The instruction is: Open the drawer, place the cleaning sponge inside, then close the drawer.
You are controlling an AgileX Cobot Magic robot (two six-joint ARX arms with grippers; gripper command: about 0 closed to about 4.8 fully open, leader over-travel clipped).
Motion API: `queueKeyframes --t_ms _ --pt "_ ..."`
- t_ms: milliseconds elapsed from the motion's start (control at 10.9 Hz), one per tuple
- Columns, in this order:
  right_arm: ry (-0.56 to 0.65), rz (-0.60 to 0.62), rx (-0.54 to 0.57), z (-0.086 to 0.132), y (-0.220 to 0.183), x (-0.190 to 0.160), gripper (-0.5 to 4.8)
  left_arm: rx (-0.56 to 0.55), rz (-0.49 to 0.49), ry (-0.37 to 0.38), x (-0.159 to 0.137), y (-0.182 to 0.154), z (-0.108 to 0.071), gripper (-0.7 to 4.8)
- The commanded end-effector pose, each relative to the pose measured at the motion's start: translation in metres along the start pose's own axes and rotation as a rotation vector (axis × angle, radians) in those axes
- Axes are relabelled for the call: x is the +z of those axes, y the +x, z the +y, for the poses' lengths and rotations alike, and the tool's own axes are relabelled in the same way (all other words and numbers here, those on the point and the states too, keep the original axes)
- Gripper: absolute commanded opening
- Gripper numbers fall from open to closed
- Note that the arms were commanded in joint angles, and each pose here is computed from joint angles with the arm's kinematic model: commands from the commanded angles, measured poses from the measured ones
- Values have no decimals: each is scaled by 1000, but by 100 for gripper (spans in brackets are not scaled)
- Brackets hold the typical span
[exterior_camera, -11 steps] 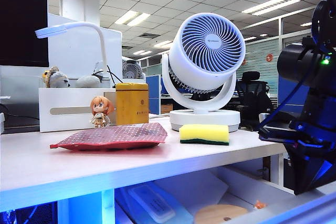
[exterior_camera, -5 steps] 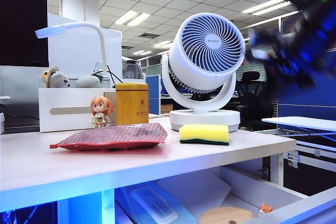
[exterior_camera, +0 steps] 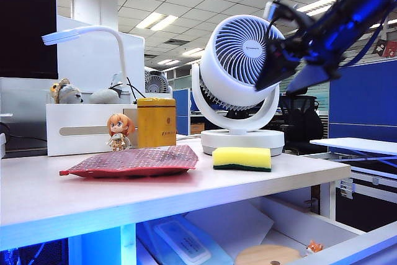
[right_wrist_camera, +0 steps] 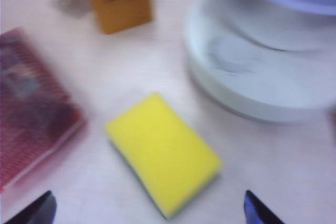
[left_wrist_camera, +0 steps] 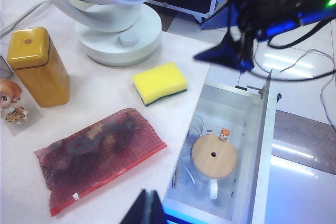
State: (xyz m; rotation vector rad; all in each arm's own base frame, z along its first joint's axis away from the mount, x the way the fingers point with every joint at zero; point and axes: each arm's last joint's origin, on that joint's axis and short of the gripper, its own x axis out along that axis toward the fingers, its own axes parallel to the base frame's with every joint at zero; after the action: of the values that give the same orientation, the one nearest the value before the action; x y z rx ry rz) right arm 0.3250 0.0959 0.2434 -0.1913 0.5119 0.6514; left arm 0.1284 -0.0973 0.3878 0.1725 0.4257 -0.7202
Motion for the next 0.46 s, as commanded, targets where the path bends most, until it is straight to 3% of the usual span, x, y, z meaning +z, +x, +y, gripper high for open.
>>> queueKeyframes --t_ms 92,459 --pt "-23 -22 57 -2 28 0 479 -6 -28 3 3 -2 0 -5" --pt "-18 19 74 -11 69 -1 479 -5 -28 -1 3 -1 0 -5"
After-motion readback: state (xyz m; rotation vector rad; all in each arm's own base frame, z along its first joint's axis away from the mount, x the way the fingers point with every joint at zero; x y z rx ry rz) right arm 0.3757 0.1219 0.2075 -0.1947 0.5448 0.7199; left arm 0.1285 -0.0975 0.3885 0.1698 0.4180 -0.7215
